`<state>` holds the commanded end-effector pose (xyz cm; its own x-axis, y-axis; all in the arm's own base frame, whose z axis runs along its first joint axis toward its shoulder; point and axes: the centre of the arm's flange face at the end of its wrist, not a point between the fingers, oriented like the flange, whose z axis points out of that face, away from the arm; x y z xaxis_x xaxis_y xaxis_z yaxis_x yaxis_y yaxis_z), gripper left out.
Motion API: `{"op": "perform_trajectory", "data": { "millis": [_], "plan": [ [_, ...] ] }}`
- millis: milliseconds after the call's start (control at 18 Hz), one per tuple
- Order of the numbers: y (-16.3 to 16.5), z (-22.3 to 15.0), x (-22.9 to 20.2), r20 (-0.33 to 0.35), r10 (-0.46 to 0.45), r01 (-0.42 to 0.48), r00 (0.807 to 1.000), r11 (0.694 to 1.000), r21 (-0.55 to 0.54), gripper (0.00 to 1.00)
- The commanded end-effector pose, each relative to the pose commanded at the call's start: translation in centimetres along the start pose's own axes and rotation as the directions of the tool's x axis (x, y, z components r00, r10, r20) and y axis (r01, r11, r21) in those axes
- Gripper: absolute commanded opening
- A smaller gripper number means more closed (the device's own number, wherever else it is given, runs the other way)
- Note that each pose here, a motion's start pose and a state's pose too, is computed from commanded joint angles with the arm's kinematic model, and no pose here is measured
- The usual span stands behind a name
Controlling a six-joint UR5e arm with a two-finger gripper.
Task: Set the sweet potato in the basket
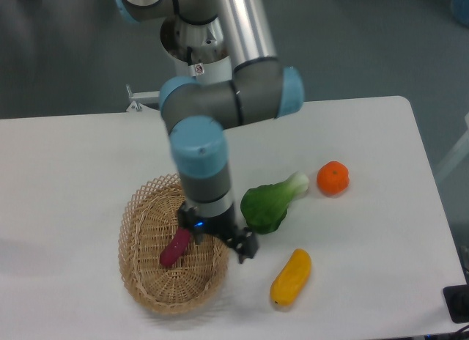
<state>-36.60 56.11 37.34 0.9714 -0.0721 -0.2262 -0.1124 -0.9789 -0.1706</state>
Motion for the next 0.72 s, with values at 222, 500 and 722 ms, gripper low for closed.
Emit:
{"op": "perform_trajectory", "data": {
  "millis": [222, 500, 722],
  "plan": [
    [3.2, -0.6, -2.9, -0.018, 0.041, -0.041, 0.999, 0.998, -0.037, 1.0],
    [6.5, -2.1, -4.6, -0.049, 0.098, -0.101, 0.994, 0.993, -0.065, 1.0],
    [7.7, -2.1, -5.6, -0.05, 0.079, -0.082, 0.996, 0.994, -0.071, 1.0]
  ]
}}
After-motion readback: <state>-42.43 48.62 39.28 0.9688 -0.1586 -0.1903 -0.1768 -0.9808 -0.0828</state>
